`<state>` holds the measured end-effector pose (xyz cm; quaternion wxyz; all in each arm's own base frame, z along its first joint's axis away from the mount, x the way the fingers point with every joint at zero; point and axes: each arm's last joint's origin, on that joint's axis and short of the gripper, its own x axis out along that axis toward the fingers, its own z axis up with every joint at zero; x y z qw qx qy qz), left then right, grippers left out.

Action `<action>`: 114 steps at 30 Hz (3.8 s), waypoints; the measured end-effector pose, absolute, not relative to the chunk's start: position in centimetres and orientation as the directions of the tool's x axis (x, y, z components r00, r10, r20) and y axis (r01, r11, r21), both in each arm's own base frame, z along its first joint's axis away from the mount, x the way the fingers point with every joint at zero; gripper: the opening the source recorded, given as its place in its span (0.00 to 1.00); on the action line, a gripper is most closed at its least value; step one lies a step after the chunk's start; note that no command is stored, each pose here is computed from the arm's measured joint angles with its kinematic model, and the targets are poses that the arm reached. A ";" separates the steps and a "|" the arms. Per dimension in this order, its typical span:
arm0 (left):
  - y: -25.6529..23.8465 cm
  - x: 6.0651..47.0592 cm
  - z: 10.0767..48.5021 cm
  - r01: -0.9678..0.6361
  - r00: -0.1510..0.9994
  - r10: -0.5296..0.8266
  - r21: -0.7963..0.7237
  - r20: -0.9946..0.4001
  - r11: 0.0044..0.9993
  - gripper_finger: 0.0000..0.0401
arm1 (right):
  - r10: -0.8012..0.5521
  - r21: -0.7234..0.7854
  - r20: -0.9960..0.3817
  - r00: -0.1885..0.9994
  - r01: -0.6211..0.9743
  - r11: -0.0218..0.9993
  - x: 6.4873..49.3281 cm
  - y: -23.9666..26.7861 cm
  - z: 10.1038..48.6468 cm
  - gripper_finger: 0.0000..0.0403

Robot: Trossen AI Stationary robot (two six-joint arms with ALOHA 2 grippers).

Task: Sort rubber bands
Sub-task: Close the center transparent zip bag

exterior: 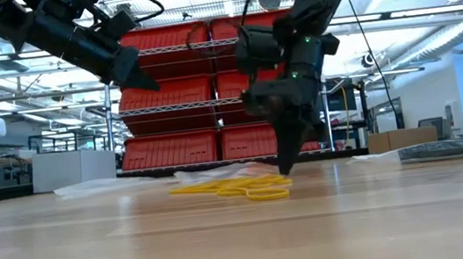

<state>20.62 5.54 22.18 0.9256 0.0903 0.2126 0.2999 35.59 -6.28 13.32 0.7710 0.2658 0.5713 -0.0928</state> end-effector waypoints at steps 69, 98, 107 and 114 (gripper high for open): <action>5.5 20.6 22.2 -0.496 0.729 0.594 0.336 -0.340 0.801 0.04 | -0.074 -0.079 -0.926 0.370 0.002 0.997 37.6 -13.2 14.1 0.00; 5.5 20.6 22.1 -0.496 0.728 0.594 0.336 -0.342 0.801 0.04 | -0.028 0.094 -0.933 0.359 0.319 0.943 38.1 -11.9 13.5 0.00; 5.5 20.6 22.1 -0.509 0.729 0.594 0.310 -0.341 0.803 0.04 | -0.100 0.046 -0.983 0.154 0.735 0.676 36.0 -10.3 12.5 0.00; 5.5 20.6 22.1 -0.523 0.729 0.594 0.283 -0.341 0.804 0.04 | -0.210 0.001 -0.972 0.101 0.902 0.432 35.3 -7.2 11.1 0.00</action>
